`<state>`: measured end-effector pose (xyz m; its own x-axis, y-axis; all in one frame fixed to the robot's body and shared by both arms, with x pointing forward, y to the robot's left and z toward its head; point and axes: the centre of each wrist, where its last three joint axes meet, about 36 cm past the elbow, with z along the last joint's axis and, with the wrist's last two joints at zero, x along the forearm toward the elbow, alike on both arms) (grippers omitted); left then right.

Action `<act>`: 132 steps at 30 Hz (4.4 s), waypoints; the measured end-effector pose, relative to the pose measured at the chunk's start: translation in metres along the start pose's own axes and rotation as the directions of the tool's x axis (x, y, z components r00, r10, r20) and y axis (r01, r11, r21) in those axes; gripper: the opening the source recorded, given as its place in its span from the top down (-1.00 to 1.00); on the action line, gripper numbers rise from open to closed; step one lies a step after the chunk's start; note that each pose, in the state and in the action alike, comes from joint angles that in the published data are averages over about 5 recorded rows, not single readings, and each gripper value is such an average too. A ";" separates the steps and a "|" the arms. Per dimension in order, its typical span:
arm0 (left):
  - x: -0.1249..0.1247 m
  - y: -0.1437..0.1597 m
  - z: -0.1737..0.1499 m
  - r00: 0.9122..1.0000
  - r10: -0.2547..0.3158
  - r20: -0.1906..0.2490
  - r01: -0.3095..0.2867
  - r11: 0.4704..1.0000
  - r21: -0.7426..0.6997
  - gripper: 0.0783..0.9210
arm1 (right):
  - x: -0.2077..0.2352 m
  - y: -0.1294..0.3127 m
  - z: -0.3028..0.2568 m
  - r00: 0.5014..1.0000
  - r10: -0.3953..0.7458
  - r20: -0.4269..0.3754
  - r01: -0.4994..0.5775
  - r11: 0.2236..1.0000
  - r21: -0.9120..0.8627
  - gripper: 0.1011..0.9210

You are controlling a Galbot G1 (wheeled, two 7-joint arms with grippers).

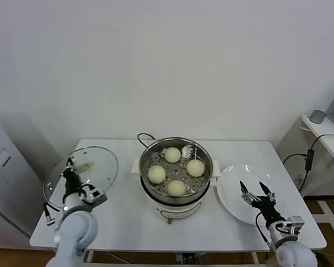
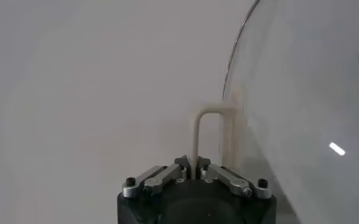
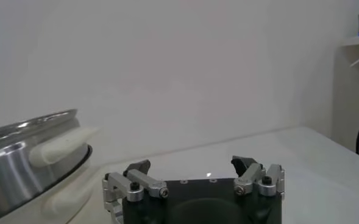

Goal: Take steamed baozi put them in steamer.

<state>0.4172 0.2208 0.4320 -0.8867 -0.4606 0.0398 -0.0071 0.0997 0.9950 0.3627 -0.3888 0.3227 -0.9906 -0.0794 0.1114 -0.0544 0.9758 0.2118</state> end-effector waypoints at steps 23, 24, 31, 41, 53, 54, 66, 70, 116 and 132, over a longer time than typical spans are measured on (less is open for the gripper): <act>0.080 0.059 -0.150 0.982 -0.048 0.181 0.034 0.996 0.081 0.87 | 0.007 -0.010 0.002 0.999 0.032 -0.014 -0.032 1.000 0.002 -0.76; 0.084 0.058 -0.156 0.978 -0.049 0.201 0.033 0.996 0.079 0.87 | 0.008 -0.010 0.003 0.999 0.033 -0.014 -0.033 0.999 0.001 -0.76; 0.104 0.043 -0.192 0.938 -0.036 0.344 0.010 0.997 0.075 0.87 | 0.014 -0.009 0.006 0.999 0.048 -0.017 -0.048 0.999 -0.003 -0.76; 0.111 0.019 -0.216 0.899 -0.011 0.437 -0.036 0.994 0.099 0.87 | 0.017 -0.006 0.012 0.998 0.058 -0.024 -0.059 0.998 -0.007 -0.76; 0.109 -0.001 -0.228 0.893 -0.014 0.450 -0.007 0.999 0.046 0.87 | 0.015 -0.003 0.012 0.998 0.058 -0.022 -0.058 0.998 -0.005 -0.76; 0.109 -0.003 -0.228 0.894 -0.014 0.448 -0.004 0.999 0.039 0.87 | 0.015 -0.003 0.013 0.998 0.058 -0.022 -0.058 0.998 -0.005 -0.76; 0.105 -0.018 -0.231 0.900 -0.007 0.435 0.018 1.000 -0.023 0.87 | 0.016 -0.003 0.015 0.998 0.059 -0.022 -0.060 0.998 -0.005 -0.76; 0.101 -0.021 -0.232 0.903 -0.003 0.429 0.020 0.999 -0.035 0.87 | 0.016 -0.003 0.015 0.998 0.059 -0.022 -0.059 0.998 -0.003 -0.76; 0.139 -0.005 -0.217 0.888 0.021 0.459 -0.029 1.000 0.010 -0.38 | 0.014 -0.002 0.019 0.998 0.060 -0.027 -0.060 0.998 0.003 -0.76; 0.155 0.041 -0.177 0.903 -0.007 0.429 -0.078 0.981 0.180 -0.77 | 0.019 0.015 0.018 0.999 0.023 -0.031 -0.024 0.999 -0.022 -0.76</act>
<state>0.3612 -0.0031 0.4954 -0.9992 -0.0387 -0.0105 -0.0213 0.2922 0.9561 0.3407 -0.3719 0.3106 -0.9873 -0.0631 0.1459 -0.0281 0.9726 0.2307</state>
